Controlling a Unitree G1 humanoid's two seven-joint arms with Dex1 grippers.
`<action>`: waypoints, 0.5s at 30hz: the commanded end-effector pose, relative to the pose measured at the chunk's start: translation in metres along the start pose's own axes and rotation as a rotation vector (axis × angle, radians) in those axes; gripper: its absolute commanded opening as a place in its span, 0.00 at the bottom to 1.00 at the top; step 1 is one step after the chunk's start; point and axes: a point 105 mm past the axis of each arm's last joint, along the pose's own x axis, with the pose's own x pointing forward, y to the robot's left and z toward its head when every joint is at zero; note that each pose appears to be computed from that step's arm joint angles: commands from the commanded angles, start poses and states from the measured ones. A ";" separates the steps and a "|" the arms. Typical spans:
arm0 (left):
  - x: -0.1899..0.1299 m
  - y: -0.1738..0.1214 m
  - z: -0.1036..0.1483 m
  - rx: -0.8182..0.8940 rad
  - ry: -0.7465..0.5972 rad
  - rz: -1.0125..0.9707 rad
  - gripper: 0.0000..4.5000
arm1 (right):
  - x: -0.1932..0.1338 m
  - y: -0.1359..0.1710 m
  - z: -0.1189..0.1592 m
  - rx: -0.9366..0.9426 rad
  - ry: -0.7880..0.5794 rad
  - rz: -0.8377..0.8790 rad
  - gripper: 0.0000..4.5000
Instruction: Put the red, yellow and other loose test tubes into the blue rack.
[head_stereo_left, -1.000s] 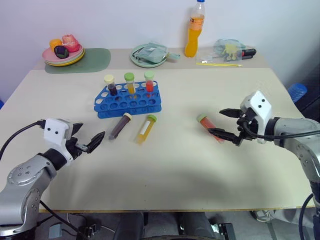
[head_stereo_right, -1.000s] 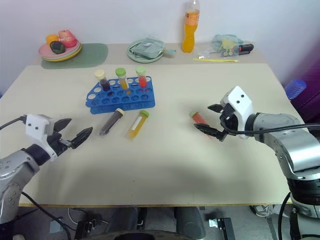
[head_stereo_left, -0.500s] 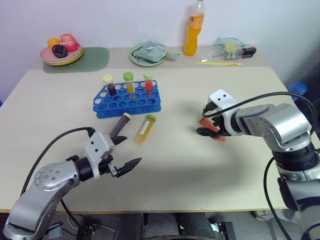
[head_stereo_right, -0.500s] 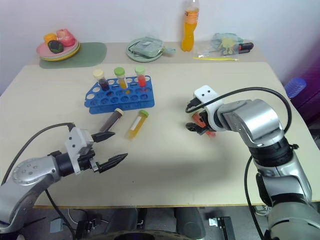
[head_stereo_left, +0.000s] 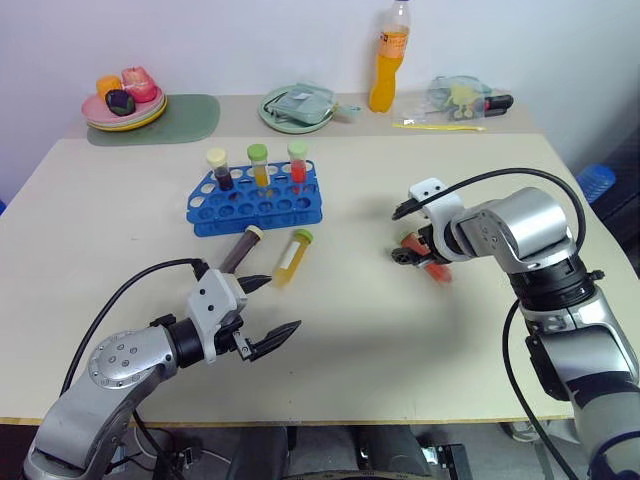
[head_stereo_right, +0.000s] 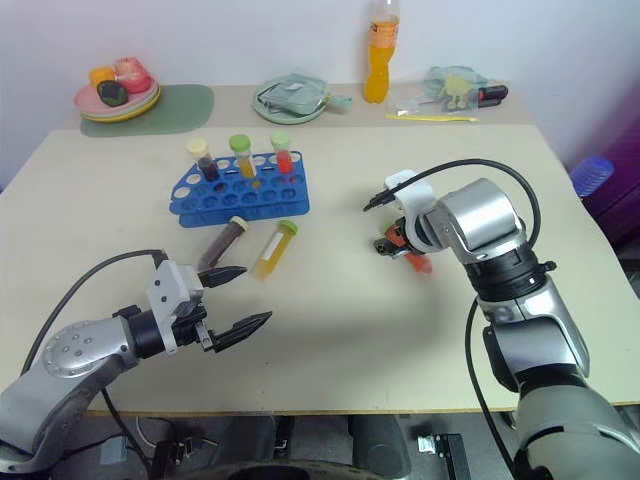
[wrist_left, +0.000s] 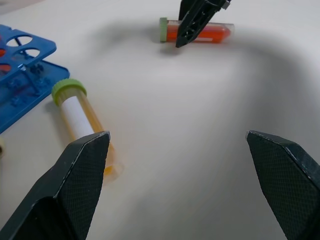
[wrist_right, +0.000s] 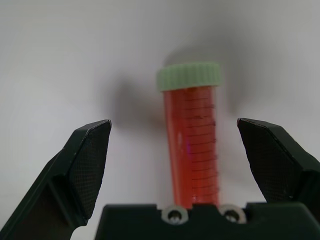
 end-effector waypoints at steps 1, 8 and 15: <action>0.000 -0.007 0.011 0.037 -0.040 -0.031 1.00 | -0.003 -0.003 0.008 -0.012 -0.009 -0.021 1.00; -0.001 -0.010 0.008 0.040 -0.037 -0.047 1.00 | 0.004 -0.005 0.007 -0.019 0.011 -0.015 0.83; -0.001 -0.012 0.004 0.048 -0.028 -0.047 1.00 | 0.006 -0.006 0.008 -0.024 0.017 -0.010 0.18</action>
